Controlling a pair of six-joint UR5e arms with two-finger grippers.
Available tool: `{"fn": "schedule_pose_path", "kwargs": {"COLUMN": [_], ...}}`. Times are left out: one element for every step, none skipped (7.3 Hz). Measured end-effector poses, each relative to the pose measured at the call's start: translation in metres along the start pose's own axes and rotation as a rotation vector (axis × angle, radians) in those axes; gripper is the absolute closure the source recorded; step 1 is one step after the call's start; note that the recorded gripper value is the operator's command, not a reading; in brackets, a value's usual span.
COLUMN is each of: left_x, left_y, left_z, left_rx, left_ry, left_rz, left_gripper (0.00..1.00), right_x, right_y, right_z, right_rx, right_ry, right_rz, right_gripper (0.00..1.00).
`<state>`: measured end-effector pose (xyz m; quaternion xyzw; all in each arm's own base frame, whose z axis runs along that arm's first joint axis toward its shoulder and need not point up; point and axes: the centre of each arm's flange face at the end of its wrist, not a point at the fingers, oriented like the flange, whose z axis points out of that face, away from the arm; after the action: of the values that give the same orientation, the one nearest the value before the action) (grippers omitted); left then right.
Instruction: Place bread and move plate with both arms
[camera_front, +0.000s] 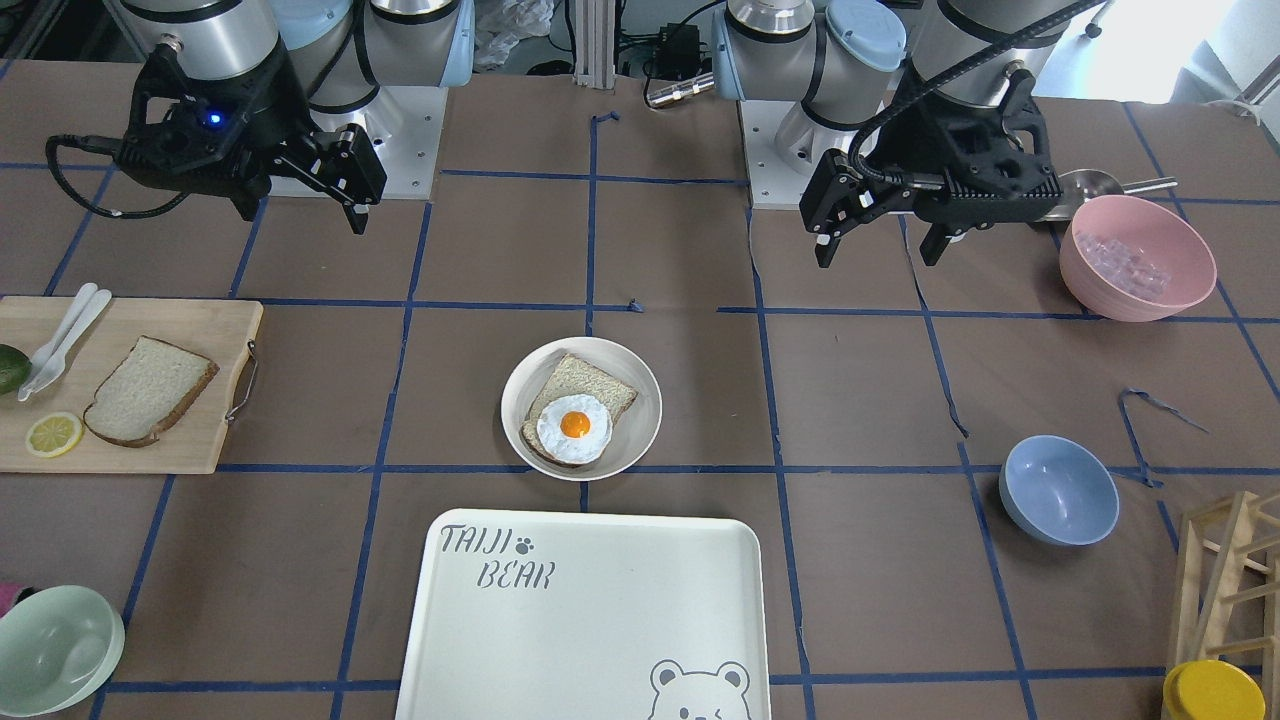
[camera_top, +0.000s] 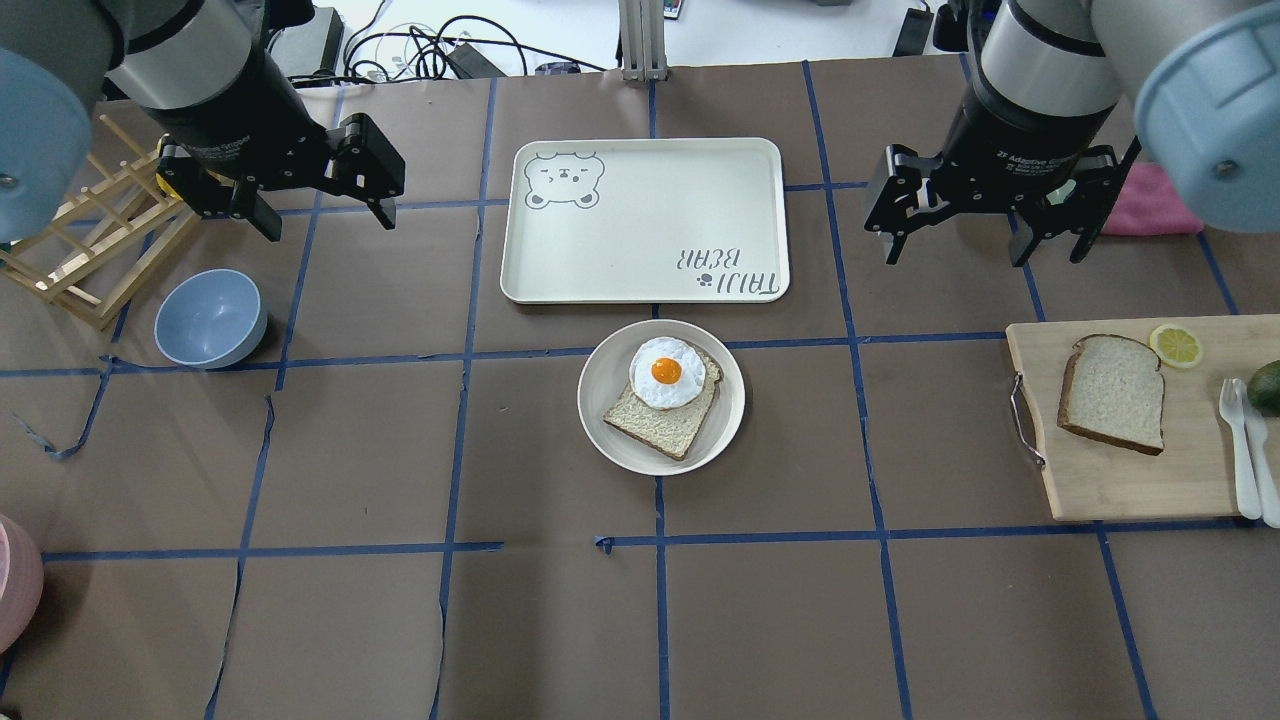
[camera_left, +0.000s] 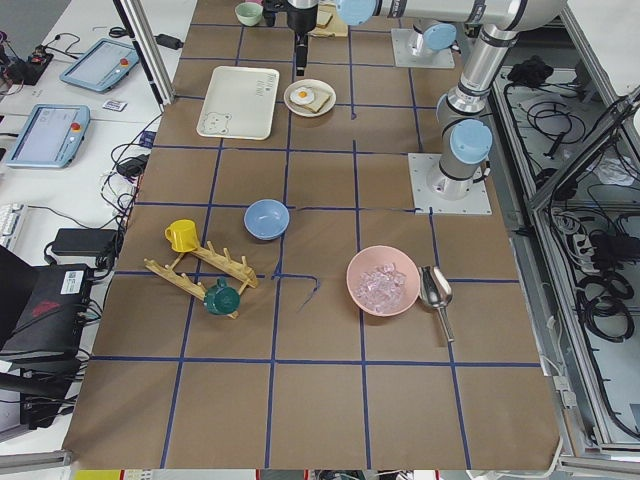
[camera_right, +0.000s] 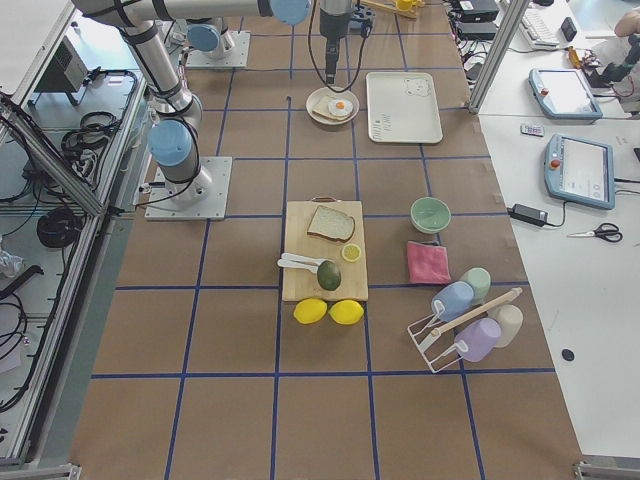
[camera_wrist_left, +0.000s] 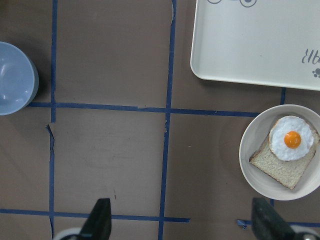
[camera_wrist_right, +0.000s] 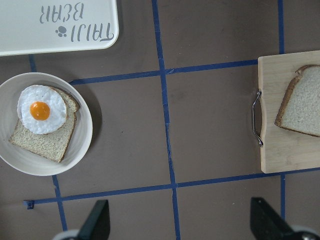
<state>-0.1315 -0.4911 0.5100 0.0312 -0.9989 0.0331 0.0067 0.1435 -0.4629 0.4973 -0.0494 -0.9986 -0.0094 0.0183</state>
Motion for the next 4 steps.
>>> {"fn": "schedule_pose_path", "kwargs": {"left_x": [0.0001, 0.0004, 0.0006, 0.0005], "left_y": [0.0, 0.0001, 0.0002, 0.0002], "left_z": [0.0, 0.0, 0.0, 0.0001], "left_rx": [0.0, 0.0, 0.0, 0.0], "left_ry": [0.0, 0.0, 0.0, -0.001], "left_rz": [0.0, 0.0, 0.001, 0.001], "left_gripper": [0.0, 0.0, 0.0, 0.0], "right_x": [0.0001, 0.0001, 0.0002, 0.0002], "right_y": [-0.0001, -0.0003, -0.0004, -0.0005], "right_z": [0.0003, 0.0007, 0.0009, 0.0009], "right_rx": [-0.001, -0.001, -0.002, -0.002], "right_ry": [0.001, 0.002, 0.003, 0.003], "right_rz": [-0.005, -0.014, -0.02, -0.022], "right_gripper": [0.0, 0.0, 0.0, 0.0]}}
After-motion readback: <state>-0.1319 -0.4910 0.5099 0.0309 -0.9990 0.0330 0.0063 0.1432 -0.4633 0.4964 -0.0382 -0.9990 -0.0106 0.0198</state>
